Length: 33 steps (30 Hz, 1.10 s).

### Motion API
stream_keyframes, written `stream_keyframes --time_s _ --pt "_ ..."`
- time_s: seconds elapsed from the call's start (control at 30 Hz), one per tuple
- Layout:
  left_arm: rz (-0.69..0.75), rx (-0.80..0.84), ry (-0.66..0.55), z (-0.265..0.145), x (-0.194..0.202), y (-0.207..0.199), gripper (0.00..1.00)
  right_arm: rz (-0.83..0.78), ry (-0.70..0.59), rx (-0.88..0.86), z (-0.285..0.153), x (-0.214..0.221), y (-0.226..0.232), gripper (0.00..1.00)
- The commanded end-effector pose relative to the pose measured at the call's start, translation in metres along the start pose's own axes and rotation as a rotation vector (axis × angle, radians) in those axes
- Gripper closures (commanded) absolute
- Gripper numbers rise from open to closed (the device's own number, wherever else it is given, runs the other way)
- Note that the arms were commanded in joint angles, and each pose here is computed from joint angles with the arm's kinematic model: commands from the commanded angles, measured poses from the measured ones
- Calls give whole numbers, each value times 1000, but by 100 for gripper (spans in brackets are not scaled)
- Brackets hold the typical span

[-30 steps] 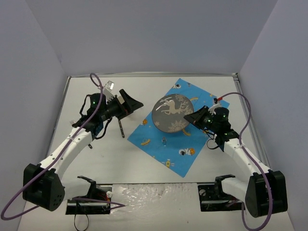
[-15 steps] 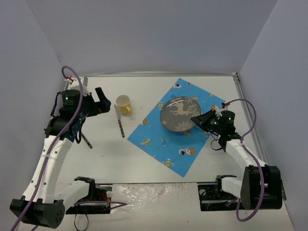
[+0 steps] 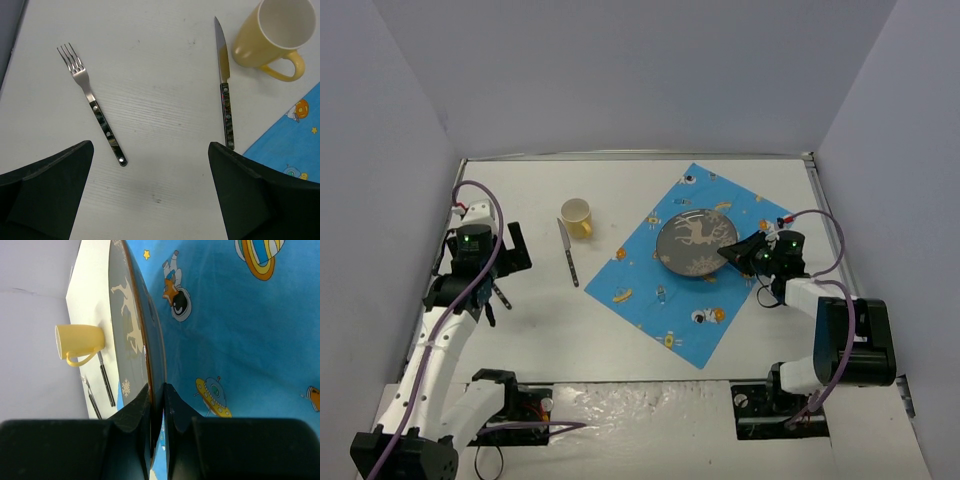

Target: Set the dinner table for one person

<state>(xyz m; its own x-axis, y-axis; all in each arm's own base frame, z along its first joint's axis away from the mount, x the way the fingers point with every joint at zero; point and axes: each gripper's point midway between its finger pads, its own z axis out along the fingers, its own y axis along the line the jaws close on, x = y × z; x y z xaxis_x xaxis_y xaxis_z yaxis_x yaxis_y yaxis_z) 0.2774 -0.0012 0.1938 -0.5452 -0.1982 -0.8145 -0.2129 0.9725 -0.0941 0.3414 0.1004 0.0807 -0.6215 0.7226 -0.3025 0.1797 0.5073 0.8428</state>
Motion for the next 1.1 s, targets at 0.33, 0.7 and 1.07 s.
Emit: stream_keyframes --time_s 0.33,0.7,1.07 --pt "-9 -21 -126 -5 -34 3 3 -155 -45 -246 14 -30 55 100" --pt "-6 -13 -123 -5 -32 2 3 -164 -26 -203 25 -26 31 100" --pt "-4 -10 -115 -4 -31 2 3 -232 19 -20 29 -24 -11 67"
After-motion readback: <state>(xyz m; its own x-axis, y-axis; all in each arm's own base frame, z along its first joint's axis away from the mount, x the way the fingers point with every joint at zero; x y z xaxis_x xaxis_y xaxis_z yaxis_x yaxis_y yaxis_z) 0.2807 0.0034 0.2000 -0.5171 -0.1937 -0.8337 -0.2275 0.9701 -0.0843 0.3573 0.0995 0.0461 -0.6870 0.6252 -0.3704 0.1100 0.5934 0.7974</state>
